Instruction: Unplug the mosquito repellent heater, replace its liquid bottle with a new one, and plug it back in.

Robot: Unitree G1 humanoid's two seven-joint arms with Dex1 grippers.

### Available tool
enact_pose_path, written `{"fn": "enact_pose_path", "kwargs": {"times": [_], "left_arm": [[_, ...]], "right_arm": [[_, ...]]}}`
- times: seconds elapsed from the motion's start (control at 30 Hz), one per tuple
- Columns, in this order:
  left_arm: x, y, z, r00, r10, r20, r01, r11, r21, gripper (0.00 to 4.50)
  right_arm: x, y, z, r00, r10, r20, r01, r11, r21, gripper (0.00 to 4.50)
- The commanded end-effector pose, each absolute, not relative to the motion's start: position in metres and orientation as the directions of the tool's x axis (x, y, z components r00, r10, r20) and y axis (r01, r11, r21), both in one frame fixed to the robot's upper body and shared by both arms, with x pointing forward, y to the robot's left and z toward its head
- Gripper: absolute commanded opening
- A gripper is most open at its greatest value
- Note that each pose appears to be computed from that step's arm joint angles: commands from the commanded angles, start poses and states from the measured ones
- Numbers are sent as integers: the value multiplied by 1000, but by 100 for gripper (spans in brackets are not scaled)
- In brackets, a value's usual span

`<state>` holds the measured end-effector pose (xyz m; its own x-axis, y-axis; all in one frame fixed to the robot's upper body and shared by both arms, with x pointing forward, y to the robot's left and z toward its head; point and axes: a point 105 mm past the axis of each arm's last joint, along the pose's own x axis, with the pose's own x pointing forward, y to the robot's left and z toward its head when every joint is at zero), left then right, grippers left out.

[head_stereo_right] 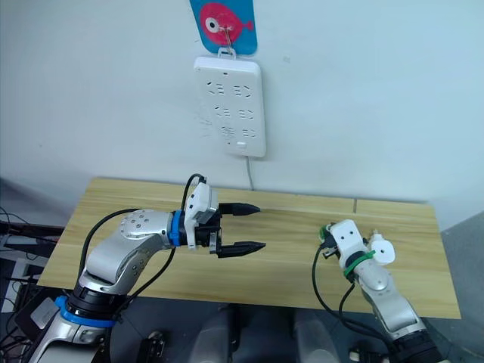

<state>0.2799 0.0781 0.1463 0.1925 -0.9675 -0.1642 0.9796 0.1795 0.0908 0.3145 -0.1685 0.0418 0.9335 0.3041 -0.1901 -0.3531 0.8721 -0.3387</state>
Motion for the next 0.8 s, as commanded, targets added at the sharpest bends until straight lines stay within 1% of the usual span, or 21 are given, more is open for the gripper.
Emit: {"fn": "enact_pose_path", "kwargs": {"times": [0.03, 0.1, 0.17, 0.2, 0.3, 0.37, 0.43, 0.5, 0.57, 0.67, 0.73, 0.8], "left_arm": [[275, 77, 153, 187, -972, -140, 978, 171, 120, 450], [274, 78, 153, 189, -972, -137, 978, 175, 113, 450], [275, 78, 153, 201, -971, -130, 976, 189, 105, 450], [276, 79, 152, 212, -969, -128, 975, 200, 100, 450], [279, 83, 148, 247, -961, -121, 967, 238, 89, 450], [279, 87, 145, 279, -954, -110, 958, 270, 93, 450], [280, 94, 143, 346, -934, -90, 935, 335, 118, 450], [281, 102, 139, 432, -898, -79, 897, 419, 141, 450], [283, 115, 134, 548, -833, -73, 831, 532, 163, 450], [276, 137, 122, 721, -691, -61, 693, 718, 62, 450], [267, 146, 114, 793, -605, -68, 607, 795, 6, 450], [259, 156, 107, 861, -502, -79, 504, 864, -1, 450]], "right_arm": [[313, -172, 44, 938, 303, -167, -343, 874, -344, 84], [312, -170, 43, 936, 312, -163, -350, 872, -342, 84], [311, -170, 42, 931, 326, -164, -364, 867, -340, 159], [311, -171, 42, 931, 327, -162, -364, 866, -342, 184], [308, -175, 50, 930, 340, -143, -368, 858, -357, 293], [307, -177, 62, 925, 362, -117, -379, 847, -373, 367], [306, -179, 80, 915, 393, -88, -395, 833, -388, 436], [306, -175, 100, 897, 437, -62, -424, 814, -397, 444], [303, -164, 118, 860, 508, -49, -484, 781, -394, 444], [299, -146, 141, 780, 624, -51, -580, 690, -433, 444], [299, -138, 147, 732, 678, -75, -636, 638, -434, 444], [295, -126, 153, 653, 749, -112, -723, 573, -387, 444]]}}
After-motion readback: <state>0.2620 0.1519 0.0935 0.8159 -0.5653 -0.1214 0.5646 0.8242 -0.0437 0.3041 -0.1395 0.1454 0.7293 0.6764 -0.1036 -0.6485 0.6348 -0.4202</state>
